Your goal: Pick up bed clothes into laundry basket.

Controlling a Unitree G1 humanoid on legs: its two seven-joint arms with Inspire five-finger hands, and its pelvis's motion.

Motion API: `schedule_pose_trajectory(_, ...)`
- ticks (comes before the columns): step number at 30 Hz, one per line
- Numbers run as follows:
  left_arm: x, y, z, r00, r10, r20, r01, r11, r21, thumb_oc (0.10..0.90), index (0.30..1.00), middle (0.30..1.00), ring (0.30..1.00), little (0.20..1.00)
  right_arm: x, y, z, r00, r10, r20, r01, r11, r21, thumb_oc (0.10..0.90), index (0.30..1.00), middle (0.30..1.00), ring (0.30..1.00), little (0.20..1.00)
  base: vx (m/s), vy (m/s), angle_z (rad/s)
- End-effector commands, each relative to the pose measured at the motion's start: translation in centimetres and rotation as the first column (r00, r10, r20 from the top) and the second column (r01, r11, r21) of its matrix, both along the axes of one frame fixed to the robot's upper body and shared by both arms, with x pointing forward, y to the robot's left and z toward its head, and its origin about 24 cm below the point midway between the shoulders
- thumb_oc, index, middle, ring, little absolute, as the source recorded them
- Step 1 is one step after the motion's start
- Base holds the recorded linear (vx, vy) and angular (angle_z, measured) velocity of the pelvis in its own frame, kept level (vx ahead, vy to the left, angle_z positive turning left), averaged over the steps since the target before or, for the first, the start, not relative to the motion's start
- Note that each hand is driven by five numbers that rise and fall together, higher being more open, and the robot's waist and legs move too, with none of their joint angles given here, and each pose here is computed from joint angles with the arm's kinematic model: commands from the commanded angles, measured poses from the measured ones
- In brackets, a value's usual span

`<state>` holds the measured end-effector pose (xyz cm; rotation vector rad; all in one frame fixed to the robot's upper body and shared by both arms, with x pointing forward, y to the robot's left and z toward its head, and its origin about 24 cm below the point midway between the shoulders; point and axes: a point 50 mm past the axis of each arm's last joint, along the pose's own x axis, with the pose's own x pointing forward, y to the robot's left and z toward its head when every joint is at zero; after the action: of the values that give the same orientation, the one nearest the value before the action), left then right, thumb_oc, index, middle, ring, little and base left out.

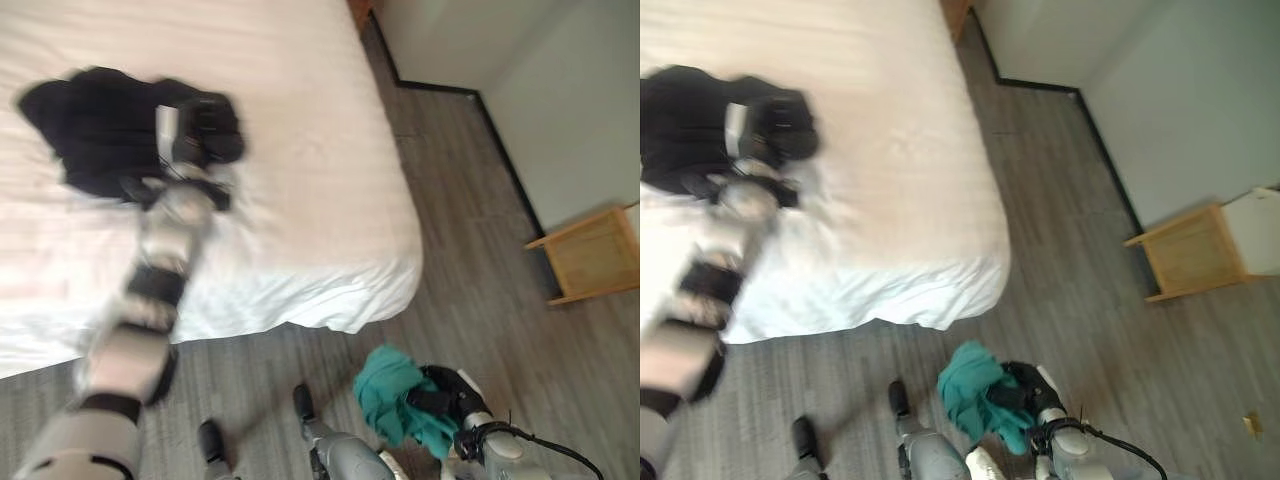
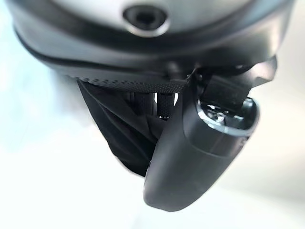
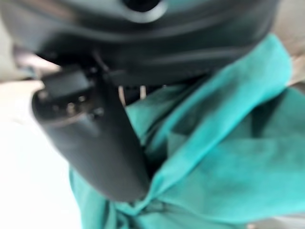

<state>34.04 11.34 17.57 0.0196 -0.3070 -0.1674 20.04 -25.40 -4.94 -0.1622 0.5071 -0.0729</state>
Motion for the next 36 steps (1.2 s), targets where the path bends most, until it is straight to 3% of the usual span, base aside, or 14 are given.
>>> schedule_pose_trajectory(1,-0.6,0.6,3.6,0.976,-0.105,0.192,0.114,0.993,-0.035,0.4,0.3,0.3,0.3,0.3,0.7,-4.1,4.2,0.976,-0.102,0.191,0.123,0.987,-0.099,0.4,0.3,0.3,0.3,0.3,0.0,0.0,0.0)
schedule_pose_trajectory(7,-5.1,2.3,-1.1,0.965,-0.249,0.087,0.257,0.962,-0.098,0.4,0.3,0.3,0.3,0.3,0.4,-6.3,6.5,0.948,-0.145,0.282,0.191,0.971,-0.144,0.4,0.3,0.3,0.3,0.3,0.0,-0.039,0.0)
schedule_pose_trajectory(10,-7.1,2.7,-4.1,0.951,-0.309,-0.012,0.299,0.928,-0.223,0.4,0.3,0.3,0.3,0.3,0.4,-6.6,7.2,0.936,-0.151,0.317,0.208,0.966,-0.155,0.4,0.3,0.3,0.3,0.3,-0.01,-0.068,0.18)
schedule_pose_trajectory(16,-8.8,3.3,-6.3,0.956,-0.289,-0.048,0.229,0.839,-0.494,0.4,0.3,0.3,0.3,0.3,2.2,-5.8,10.0,0.881,-0.135,0.453,0.216,0.968,-0.131,0.4,0.3,0.3,0.3,0.3,-0.03,-0.051,-0.21)
schedule_pose_trajectory(21,-8.6,5.4,-6.0,0.981,-0.193,-0.019,0.166,0.887,-0.43,0.4,0.3,0.3,0.3,0.3,3.0,-4.6,14.3,0.778,-0.09,0.621,0.202,0.973,-0.112,0.4,0.3,0.3,0.3,0.3,-0.15,0.059,-1.69)
schedule_pose_trajectory(28,-8.3,8.0,-4.1,0.995,-0.087,0.042,0.097,0.919,-0.382,0.4,0.3,0.3,0.3,0.3,3.4,-3.5,16.1,0.701,-0.116,0.704,0.217,0.975,-0.056,0.4,0.3,0.3,0.3,0.3,-0.18,0.01,-1.68)
schedule_pose_trajectory(31,-8.3,7.9,-3.1,0.993,-0.063,0.098,0.098,0.905,-0.413,0.4,0.3,0.3,0.3,0.3,3.0,-3.6,17.4,0.641,-0.157,0.752,0.243,0.97,-0.005,0.4,0.3,0.3,0.3,0.3,-0.15,-0.165,-1.89)
schedule_pose_trajectory(33,-8.3,7.5,-1.8,0.987,-0.033,0.155,0.096,0.903,-0.418,0.4,0.3,0.3,0.3,0.3,3.1,-3.3,18.8,0.553,-0.21,0.806,0.229,0.969,0.095,0.4,0.3,0.3,0.3,0.3,-0.08,-0.276,-1.79)
schedule_pose_trajectory(36,-8.3,7.7,-1.3,0.984,-0.015,0.177,0.09,0.901,-0.424,0.4,0.3,0.3,0.3,0.3,3.0,-3.0,19.0,0.536,-0.229,0.813,0.213,0.968,0.131,0.4,0.3,0.3,0.3,0.3,0.01,-0.273,-1.48)
